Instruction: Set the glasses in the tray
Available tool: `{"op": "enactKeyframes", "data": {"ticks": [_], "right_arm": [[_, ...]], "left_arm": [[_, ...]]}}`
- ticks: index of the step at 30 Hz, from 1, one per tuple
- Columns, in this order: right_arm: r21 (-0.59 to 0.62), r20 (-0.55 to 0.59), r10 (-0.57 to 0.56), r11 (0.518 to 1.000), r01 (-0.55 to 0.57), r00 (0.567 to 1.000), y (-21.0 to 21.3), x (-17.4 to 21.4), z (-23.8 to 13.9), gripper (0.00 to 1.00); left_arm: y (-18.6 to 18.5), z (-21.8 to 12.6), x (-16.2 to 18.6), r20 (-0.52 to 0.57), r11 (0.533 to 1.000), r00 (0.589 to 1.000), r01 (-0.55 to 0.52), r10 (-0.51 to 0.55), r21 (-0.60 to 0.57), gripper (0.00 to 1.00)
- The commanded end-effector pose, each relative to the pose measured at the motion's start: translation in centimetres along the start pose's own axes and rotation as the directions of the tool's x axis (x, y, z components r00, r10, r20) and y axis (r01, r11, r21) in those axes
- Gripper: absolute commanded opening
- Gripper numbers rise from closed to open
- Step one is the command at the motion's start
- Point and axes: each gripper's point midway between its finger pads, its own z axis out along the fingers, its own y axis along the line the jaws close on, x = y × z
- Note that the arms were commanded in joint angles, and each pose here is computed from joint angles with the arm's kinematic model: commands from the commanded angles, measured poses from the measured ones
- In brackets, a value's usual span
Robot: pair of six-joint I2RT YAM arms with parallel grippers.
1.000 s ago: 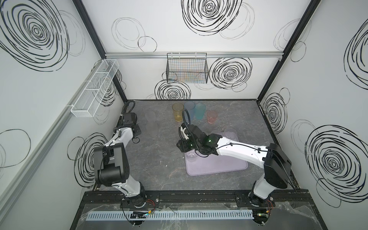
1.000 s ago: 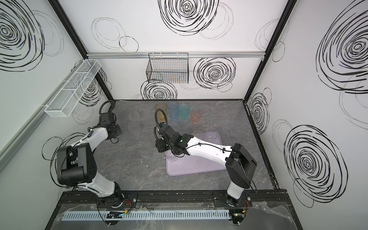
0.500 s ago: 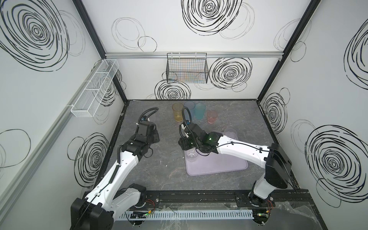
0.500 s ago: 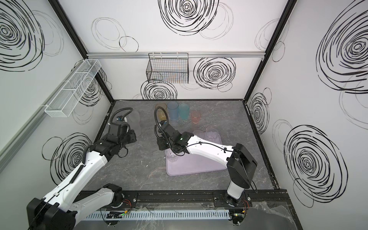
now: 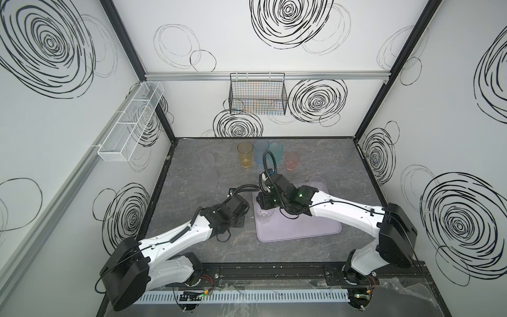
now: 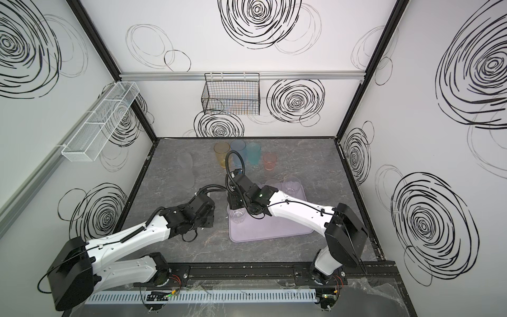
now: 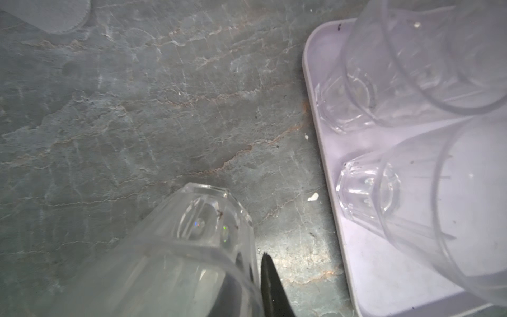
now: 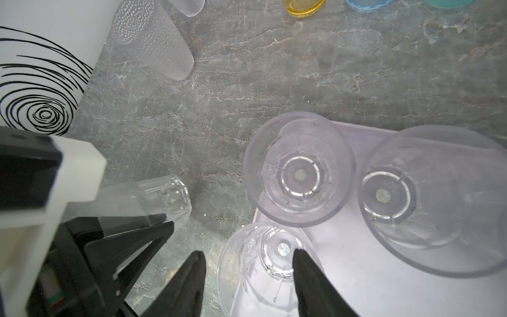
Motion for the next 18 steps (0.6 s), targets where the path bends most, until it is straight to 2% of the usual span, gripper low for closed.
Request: {"op": "enactKeyframes", "data": {"ticks": [1, 11, 18], "right_arm": [[0.003, 0.011, 0.011, 1.0, -0.011, 1.0, 0.3, 0.2, -0.2, 0.55], [0.019, 0.008, 0.017, 1.0, -0.018, 1.0, 0.1, 0.5, -0.1, 0.55], [0.024, 0.012, 0.017, 1.0, -0.017, 1.0, 0.1, 0.3, 0.1, 0.55]], "left_arm": [[-1.3, 0.6, -0.8, 0.036, 0.999, 0.999, 0.021, -0.023, 0.048, 0.07], [-2.0, 1.8, -0.2, 0.006, 0.996, 1.0, -0.004, 0.004, 0.088, 0.15], [-3.0, 1.1, -1.1, 0.025, 0.991, 1.0, -0.01, 0.007, 0.134, 0.27]]}}
